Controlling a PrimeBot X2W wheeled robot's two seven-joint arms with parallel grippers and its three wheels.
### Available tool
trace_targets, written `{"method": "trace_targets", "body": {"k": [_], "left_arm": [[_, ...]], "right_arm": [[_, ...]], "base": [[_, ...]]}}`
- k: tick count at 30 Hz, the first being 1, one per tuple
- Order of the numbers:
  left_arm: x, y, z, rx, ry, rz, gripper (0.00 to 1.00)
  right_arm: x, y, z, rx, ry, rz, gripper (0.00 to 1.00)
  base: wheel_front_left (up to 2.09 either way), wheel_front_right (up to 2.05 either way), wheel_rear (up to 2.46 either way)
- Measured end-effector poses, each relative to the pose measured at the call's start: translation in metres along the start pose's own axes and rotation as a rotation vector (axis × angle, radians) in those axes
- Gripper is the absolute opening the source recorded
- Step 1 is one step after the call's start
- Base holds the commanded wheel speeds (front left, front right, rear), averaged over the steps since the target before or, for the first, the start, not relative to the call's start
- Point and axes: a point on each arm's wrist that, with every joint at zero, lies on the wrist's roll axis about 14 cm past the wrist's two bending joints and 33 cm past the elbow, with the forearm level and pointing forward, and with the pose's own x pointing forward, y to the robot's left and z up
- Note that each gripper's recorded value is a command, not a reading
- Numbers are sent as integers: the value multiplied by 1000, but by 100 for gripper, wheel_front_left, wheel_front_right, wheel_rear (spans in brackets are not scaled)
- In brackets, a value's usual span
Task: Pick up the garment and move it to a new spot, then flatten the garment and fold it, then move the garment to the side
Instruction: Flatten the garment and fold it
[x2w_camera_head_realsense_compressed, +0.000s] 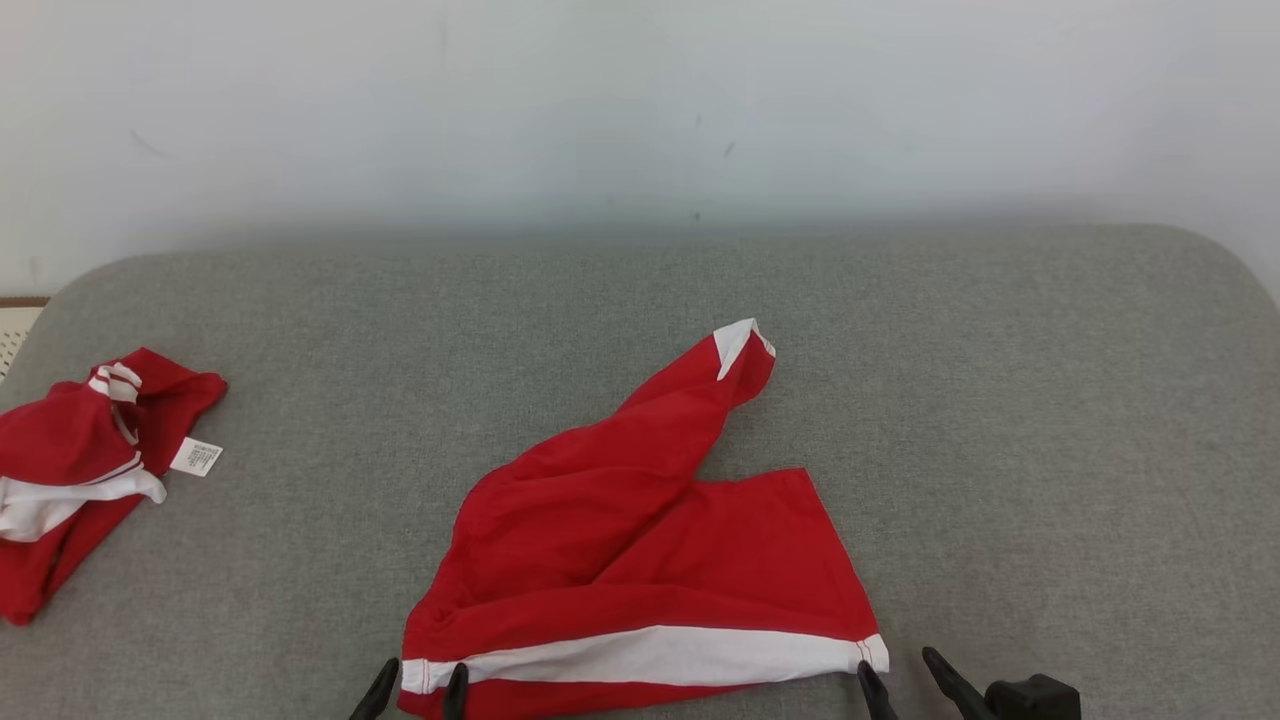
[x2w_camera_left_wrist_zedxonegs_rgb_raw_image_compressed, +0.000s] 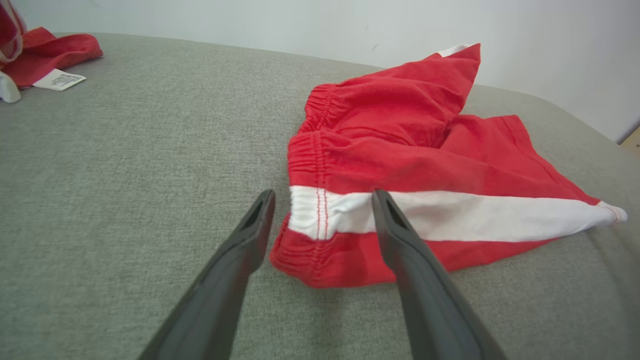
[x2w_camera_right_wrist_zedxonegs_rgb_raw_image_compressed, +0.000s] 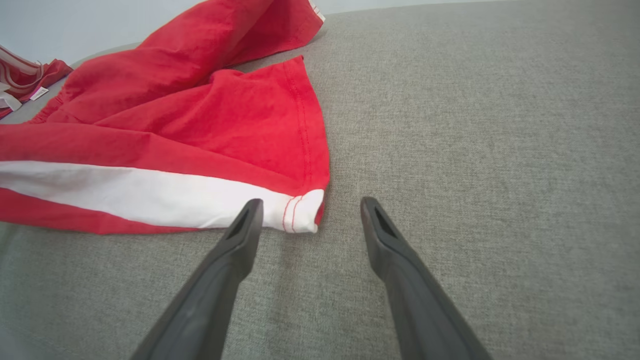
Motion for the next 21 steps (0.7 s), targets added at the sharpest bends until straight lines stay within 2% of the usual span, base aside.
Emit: {"method": "trace_targets", "body": {"k": [13, 14, 15, 17, 21], "left_arm": [[10, 4, -19, -25, 63, 0, 100], [11, 3, -18, -26, 63, -6, 100], [13, 2, -15, -26, 53, -10, 45], [15, -2, -10, -34, 35, -24, 0], [14, -6, -6, -32, 23, -36, 0]], "right_arm": [[22, 6, -17, 6, 52, 35, 100], [22, 7, -19, 10, 59, 36, 72], [23, 8, -19, 8, 57, 41, 26], [25, 9, -16, 4, 44, 45, 0], [26, 8, -15, 3, 38, 47, 0]], "base": [[0, 0, 0], [0, 0, 0], [0, 0, 0], [0, 0, 0], [0, 0, 0]]}}
